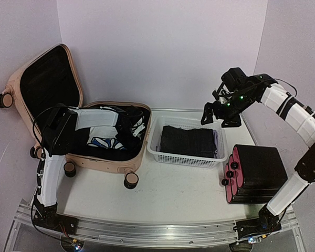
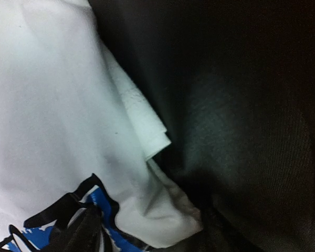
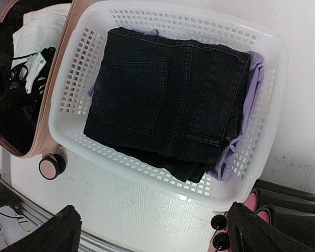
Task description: Open, take out, and arrange the luggage
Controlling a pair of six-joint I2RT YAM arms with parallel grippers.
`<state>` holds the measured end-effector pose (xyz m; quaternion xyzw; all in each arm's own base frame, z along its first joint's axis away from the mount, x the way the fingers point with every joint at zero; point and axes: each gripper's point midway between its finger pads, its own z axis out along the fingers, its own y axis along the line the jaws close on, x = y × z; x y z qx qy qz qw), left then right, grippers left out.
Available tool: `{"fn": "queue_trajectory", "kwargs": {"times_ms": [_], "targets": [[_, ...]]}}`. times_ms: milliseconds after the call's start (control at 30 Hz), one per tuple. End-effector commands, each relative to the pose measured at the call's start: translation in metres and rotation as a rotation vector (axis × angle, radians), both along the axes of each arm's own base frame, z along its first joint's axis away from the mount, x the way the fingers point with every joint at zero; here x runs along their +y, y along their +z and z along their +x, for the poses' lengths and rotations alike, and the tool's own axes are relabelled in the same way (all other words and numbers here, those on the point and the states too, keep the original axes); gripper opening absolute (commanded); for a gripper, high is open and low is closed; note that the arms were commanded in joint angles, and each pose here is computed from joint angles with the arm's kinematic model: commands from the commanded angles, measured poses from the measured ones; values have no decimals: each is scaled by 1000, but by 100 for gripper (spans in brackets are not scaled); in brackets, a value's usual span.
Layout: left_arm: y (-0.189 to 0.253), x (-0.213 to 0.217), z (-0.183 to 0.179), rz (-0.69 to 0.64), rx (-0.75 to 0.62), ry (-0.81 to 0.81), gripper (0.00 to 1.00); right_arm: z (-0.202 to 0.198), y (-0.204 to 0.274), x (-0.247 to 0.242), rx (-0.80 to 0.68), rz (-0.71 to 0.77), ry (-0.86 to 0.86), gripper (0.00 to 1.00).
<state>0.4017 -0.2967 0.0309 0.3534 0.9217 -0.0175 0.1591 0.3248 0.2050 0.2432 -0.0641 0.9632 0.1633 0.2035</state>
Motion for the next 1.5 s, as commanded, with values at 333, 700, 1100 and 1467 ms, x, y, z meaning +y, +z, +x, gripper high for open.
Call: {"fn": "queue_trajectory", "kwargs": {"times_ms": [333,700,1100,1467], "targets": [[26,18,13,-25,-22,98,33,7,21,10,-50,65,3,98],[67,10,10,-197,2,115,3,21,20,45,4,180,28,98],[106,20,-11,-256,-15,121,0,71,17,111,127,366,-178,98],[120,39,-26,-245,-31,153,0,100,-1,226,254,599,-358,96]]}}
